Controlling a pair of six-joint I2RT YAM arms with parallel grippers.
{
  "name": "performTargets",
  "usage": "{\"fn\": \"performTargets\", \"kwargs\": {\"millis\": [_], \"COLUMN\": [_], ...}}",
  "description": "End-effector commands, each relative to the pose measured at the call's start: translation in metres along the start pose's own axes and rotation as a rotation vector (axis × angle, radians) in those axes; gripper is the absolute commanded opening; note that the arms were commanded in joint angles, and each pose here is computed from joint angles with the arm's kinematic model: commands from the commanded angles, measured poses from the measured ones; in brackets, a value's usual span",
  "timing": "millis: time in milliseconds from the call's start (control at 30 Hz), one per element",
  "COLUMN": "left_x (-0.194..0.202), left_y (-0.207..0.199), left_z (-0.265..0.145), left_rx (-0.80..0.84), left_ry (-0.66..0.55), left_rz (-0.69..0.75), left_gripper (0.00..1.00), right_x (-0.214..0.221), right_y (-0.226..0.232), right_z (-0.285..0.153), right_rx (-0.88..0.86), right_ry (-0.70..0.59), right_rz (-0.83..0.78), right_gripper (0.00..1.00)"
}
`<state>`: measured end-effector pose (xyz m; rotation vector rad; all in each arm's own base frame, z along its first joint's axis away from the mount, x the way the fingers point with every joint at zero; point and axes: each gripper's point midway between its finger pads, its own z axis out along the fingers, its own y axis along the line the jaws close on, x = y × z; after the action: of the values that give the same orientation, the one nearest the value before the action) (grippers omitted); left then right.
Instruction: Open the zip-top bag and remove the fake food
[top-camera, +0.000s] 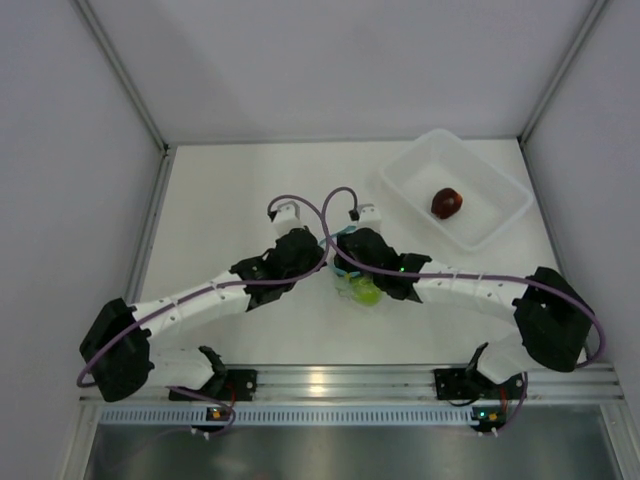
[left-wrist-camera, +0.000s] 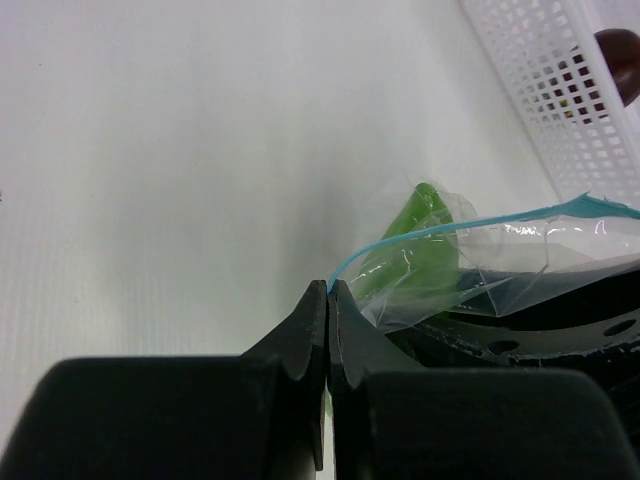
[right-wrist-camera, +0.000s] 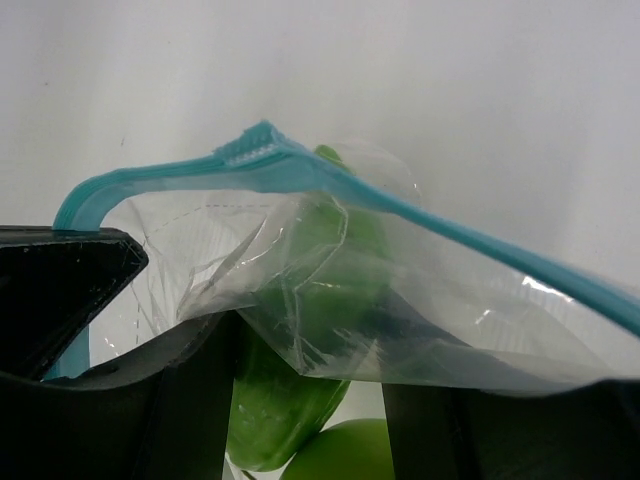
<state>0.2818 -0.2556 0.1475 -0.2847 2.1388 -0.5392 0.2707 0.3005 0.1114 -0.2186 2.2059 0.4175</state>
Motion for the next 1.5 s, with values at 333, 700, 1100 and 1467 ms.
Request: {"fn": "performTargets", "kwargs": {"millis": [333, 700, 1100, 1467], "left_x": [-0.019, -0.043, -0.053, -0.053], "left_y": [-0.007, -0.036, 0.015, 0.029], "left_z": [-0.010, -0.055, -0.038, -0.031], "left_rx": [0.069, 0.270, -0.043, -0.104], "left_ry": [-0.049, -0.123, -0.181, -0.171], "left_rz": [-0.017, 0.040, 0.071, 0.035], "left_gripper": [0.00, 0.00, 0.00, 0.00], "right_x": [-0.044, -0.036, -0.026, -0.005], "right_y": [0.048, 0.043, 0.070, 0.053], "right_z": [-0.013, 0.017, -0.008, -0.051], "right_rx": [-0.177, 0.055, -0.226, -0.399], "right_ry": [-0.107, 0.026, -0.070, -0.173], "right_rz": [-0.093, -0.196, -0.272, -0.369], "right_gripper": [0.17, 0.12, 0.04, 0.04]}}
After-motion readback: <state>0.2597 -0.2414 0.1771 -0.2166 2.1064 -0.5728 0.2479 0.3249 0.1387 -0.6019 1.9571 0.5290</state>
